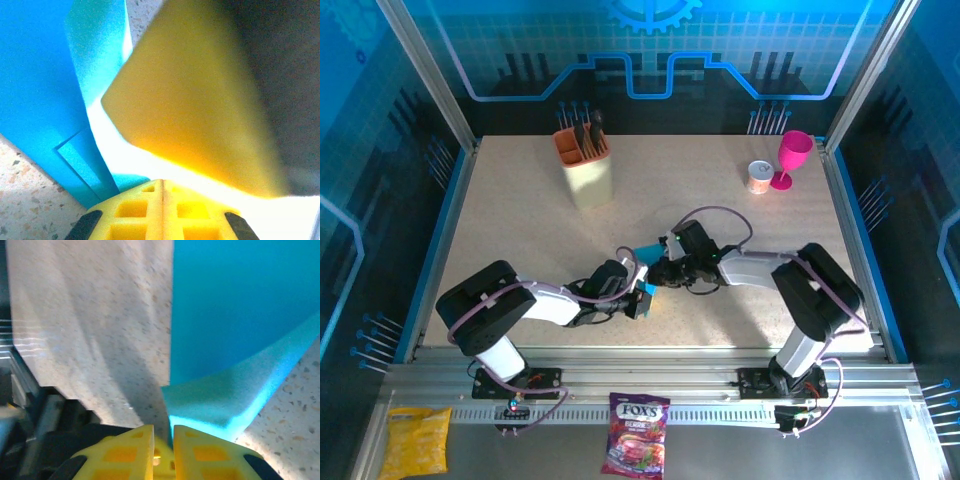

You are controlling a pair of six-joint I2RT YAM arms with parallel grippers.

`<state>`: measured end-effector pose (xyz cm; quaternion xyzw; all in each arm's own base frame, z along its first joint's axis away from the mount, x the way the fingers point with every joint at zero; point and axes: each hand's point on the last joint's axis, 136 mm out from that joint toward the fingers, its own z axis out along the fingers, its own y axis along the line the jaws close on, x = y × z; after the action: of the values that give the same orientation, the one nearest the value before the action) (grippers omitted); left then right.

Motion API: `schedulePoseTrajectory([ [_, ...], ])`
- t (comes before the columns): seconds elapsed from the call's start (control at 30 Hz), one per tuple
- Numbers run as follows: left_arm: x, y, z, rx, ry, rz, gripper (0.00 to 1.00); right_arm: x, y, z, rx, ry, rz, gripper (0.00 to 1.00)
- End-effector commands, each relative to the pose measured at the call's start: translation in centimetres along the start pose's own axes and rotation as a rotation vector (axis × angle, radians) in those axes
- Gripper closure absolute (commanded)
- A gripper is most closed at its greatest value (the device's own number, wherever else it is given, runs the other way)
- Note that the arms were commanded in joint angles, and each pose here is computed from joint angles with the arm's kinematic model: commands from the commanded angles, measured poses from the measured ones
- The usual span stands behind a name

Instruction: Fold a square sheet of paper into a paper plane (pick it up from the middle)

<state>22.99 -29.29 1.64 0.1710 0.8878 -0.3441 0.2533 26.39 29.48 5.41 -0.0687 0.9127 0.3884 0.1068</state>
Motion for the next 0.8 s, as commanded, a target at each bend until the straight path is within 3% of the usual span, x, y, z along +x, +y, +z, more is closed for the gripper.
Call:
schedulePoseTrajectory([
  [0.0, 3.5, 2.5, 0.0, -0.064, 0.094, -0.056, 1.0, -1.5, -0.1, -2.3, -0.003, -0.064, -0.015, 0.82],
  [0.27, 3.8, 2.6, 0.0, -0.048, 0.09, -0.067, 1.0, -1.0, -0.9, -2.9, -0.092, -0.102, -0.048, 0.94],
  [0.77, 4.3, 2.7, 0.1, -0.041, 0.11, -0.067, 1.0, 0.6, -1.1, 3.0, -0.111, 0.002, -0.068, 1.0],
])
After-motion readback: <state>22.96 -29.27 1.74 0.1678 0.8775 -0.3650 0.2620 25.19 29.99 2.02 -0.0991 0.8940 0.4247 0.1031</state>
